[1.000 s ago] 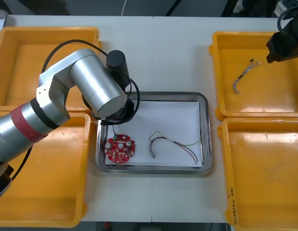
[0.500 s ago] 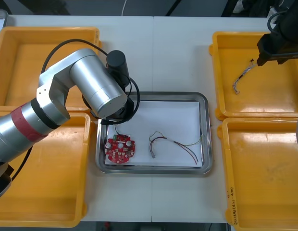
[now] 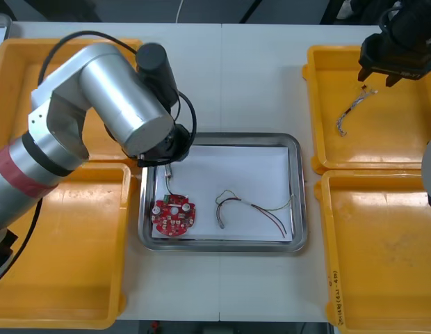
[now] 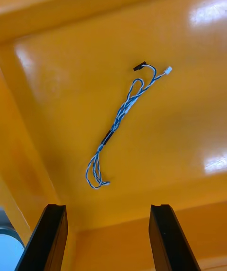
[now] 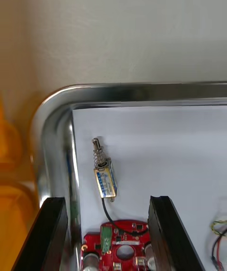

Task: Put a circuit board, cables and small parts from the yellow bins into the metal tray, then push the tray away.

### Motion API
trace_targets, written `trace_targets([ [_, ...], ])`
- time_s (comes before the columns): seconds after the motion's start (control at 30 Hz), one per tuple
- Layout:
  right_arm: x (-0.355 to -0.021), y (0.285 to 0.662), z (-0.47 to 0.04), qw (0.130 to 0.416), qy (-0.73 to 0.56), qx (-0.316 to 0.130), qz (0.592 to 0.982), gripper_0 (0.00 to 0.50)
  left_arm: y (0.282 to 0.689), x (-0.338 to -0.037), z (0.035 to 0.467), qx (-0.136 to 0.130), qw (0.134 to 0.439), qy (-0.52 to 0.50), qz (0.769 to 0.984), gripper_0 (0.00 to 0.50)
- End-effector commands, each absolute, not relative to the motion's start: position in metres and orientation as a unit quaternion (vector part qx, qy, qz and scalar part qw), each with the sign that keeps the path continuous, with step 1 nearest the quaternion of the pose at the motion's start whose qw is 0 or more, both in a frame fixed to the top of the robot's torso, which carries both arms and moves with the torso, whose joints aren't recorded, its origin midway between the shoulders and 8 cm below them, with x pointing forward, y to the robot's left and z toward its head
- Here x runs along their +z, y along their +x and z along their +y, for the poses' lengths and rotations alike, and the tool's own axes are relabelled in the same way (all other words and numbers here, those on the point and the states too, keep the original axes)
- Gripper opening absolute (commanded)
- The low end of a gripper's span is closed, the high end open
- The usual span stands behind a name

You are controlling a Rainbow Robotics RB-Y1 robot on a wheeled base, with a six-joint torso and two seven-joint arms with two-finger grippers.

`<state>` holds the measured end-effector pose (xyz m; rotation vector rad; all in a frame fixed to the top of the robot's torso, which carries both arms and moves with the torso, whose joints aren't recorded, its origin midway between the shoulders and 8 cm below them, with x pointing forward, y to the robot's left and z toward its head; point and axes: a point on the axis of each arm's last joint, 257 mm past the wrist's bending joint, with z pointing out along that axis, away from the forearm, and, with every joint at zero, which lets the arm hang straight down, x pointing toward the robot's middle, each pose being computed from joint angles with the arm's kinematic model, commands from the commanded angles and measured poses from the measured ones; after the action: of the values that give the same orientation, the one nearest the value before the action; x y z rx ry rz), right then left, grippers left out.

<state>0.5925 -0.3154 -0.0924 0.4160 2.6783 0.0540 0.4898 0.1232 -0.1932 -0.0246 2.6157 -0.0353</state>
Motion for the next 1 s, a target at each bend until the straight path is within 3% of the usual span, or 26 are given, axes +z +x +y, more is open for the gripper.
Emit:
trace_targets([
  [0.03,-0.061,0.612,-0.298,0.24,0.197,0.046,0.95,0.5,0.499,-0.139,0.151,-0.031,0.289,-0.079,0.953,0.5],
  [0.53,-0.093,0.625,-0.301,0.222,0.313,0.08,0.92,0.5,0.521,-0.081,0.242,-0.02,0.298,-0.203,0.933,0.5],
  [1.0,-0.113,0.632,-0.289,0.21,0.389,0.106,0.89,0.5,0.573,-0.068,0.276,-0.049,0.321,-0.272,0.906,0.5],
])
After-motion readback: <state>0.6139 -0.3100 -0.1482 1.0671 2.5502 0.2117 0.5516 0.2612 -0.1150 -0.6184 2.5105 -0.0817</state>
